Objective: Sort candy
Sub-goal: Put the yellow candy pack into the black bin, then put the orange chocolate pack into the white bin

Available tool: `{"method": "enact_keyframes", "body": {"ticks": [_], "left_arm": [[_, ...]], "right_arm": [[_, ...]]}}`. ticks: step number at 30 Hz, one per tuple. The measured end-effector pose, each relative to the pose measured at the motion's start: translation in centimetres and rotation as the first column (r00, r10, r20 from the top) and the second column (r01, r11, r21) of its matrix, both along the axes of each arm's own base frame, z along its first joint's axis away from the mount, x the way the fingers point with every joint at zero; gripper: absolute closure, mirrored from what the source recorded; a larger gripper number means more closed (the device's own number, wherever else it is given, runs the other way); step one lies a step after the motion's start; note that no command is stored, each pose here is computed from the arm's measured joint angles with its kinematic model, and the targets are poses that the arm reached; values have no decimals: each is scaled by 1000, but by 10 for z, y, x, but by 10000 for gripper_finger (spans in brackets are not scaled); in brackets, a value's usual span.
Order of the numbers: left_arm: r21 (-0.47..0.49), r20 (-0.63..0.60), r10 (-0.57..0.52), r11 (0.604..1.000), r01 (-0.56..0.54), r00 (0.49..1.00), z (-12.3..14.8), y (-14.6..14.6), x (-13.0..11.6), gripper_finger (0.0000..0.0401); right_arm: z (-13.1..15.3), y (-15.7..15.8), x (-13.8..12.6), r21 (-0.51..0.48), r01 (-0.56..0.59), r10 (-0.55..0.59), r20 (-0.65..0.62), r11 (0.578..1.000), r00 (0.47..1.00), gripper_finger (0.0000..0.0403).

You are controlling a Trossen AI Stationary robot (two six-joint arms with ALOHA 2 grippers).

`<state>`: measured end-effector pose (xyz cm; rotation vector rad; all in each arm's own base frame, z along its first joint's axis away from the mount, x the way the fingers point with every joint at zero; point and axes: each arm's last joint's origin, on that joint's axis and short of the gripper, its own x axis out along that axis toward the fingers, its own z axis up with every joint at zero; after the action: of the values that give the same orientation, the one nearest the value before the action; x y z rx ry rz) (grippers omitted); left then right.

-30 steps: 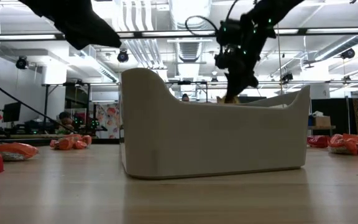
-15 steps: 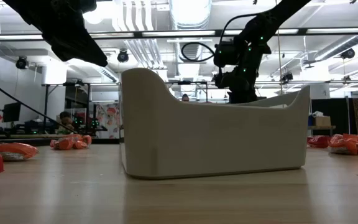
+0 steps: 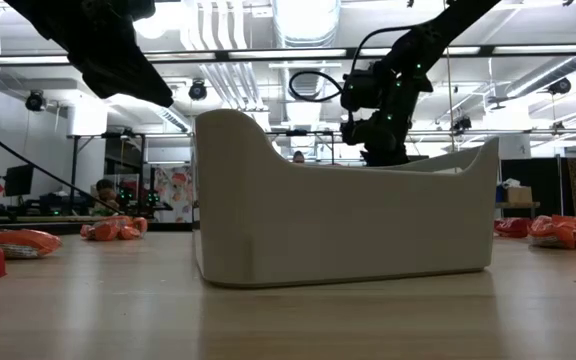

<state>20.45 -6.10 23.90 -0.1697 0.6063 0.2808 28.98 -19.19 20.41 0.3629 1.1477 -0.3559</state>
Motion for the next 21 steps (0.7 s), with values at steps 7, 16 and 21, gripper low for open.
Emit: {"method": "enact_keyframes", "body": {"ticks": [7,16,21], "left_arm": [[0,0,0,1000,0,1000,0,0,0,335],[-55,10,43,998,-42,999,0,0,0,335],[-87,4,71,994,-70,997,-1,0,-1,335]], "right_arm": [[10,-4,3,-64,28,-27,16,998,1000,315],[48,-6,13,-125,88,-74,116,988,990,312],[66,10,18,-112,60,-41,171,992,984,312]]}}
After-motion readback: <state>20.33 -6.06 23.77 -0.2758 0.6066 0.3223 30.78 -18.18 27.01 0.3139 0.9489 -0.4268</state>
